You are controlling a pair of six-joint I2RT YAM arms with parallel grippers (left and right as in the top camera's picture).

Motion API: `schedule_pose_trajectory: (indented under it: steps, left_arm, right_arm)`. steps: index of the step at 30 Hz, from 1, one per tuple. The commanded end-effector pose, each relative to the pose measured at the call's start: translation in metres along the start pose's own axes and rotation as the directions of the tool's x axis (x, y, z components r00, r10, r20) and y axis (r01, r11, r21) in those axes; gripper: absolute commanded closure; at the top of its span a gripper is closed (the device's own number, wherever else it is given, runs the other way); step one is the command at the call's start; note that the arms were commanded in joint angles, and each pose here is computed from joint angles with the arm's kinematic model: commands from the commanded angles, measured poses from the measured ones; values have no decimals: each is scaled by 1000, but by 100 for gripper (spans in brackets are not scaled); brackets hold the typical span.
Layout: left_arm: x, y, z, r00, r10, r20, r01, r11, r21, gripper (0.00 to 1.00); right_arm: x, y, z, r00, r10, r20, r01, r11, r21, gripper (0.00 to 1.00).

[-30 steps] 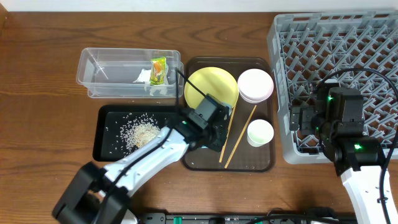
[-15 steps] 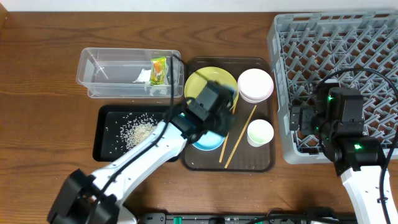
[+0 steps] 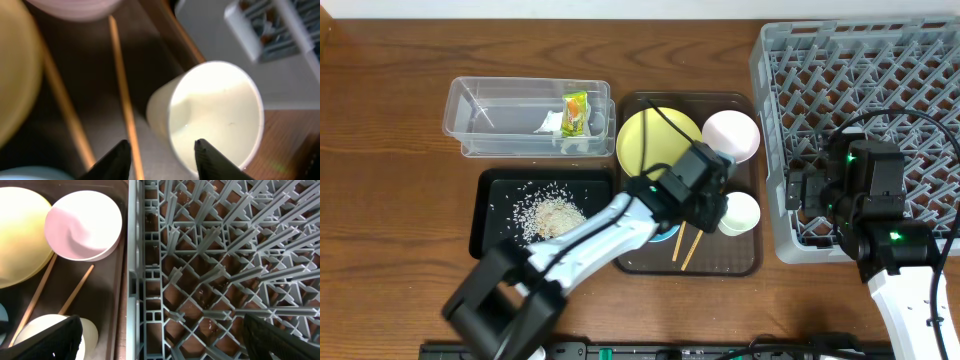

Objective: Sort waste into correct bins and load items into the dishwasher rack
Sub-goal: 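Grasp the white paper cup with left gripper and lift toward right, then grasp the cup with right gripper and release the left gripper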

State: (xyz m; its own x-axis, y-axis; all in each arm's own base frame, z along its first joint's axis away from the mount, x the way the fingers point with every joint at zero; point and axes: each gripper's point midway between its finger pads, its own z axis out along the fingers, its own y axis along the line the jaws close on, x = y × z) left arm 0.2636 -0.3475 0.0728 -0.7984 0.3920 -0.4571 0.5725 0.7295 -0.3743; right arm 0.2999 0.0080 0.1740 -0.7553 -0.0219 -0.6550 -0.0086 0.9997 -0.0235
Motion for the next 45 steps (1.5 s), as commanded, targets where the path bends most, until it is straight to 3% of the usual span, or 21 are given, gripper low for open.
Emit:
schedule_pose_trajectory:
  steps: [1, 3, 5, 9, 13, 15, 18, 21, 25, 30, 32, 36, 41, 45]
  left_arm:
    - [8, -1, 12, 999, -2, -33, 2, 1000, 5, 71]
    - [12, 3, 13, 999, -9, -48, 9, 1000, -11, 87]
    - [9, 7, 9, 999, -17, -40, 17, 1000, -18, 94]
    - [-9, 21, -14, 998, -65, 20, 65, 998, -24, 94]
    - [-40, 54, -63, 951, -272, 145, 277, 961, -19, 94]
    - [-55, 67, -86, 903, -389, 183, 385, 921, 62, 94]
    - [-76, 74, -115, 826, -540, 159, 487, 827, 279, 94]
    - [-88, 83, -140, 762, -643, 83, 548, 707, 446, 94]
    - [-89, 77, -167, 778, -628, -14, 514, 622, 591, 94]
    - [-83, 55, -177, 816, -571, -91, 479, 579, 660, 94]
    - [-81, 48, -177, 825, -555, -107, 472, 572, 671, 94]
    - [-79, 36, -173, 837, -531, -128, 466, 571, 676, 94]
    - [-76, 23, -171, 848, -506, -157, 463, 562, 686, 94]
    - [-75, 22, -172, 843, -510, -172, 474, 550, 688, 93]
  right_arm:
    - [-8, 4, -5, 1000, 4, 23, -3, 1000, -11, 1]
    - [-7, 4, -5, 1000, 3, 20, -3, 1000, -11, 1]
    - [-7, 4, -5, 1000, 3, 20, -3, 1000, -11, 1]
    - [-7, 4, -5, 1000, 3, 21, -3, 1000, -11, 1]
    - [-11, 4, -5, 999, 31, 35, -30, 999, -14, 1]
    - [-15, 13, -6, 998, 53, 46, -49, 997, -67, 1]
    - [-22, 47, -8, 997, 48, 59, -31, 964, -262, 1]
    - [-24, 87, -14, 998, 34, 48, -6, 871, -491, 1]
    - [-29, 139, -34, 997, -9, 73, 63, 622, -781, 1]
    - [-44, 167, -51, 987, -10, 160, 153, 354, -923, 1]
    - [-48, 172, -54, 982, -7, 187, 181, 284, -942, 1]
    - [-56, 178, -61, 969, 2, 246, 242, 167, -956, 1]
    - [-61, 178, -62, 962, 8, 273, 268, 161, -950, 1]
    - [-58, 180, -70, 961, 4, 276, 274, 108, -956, 6]
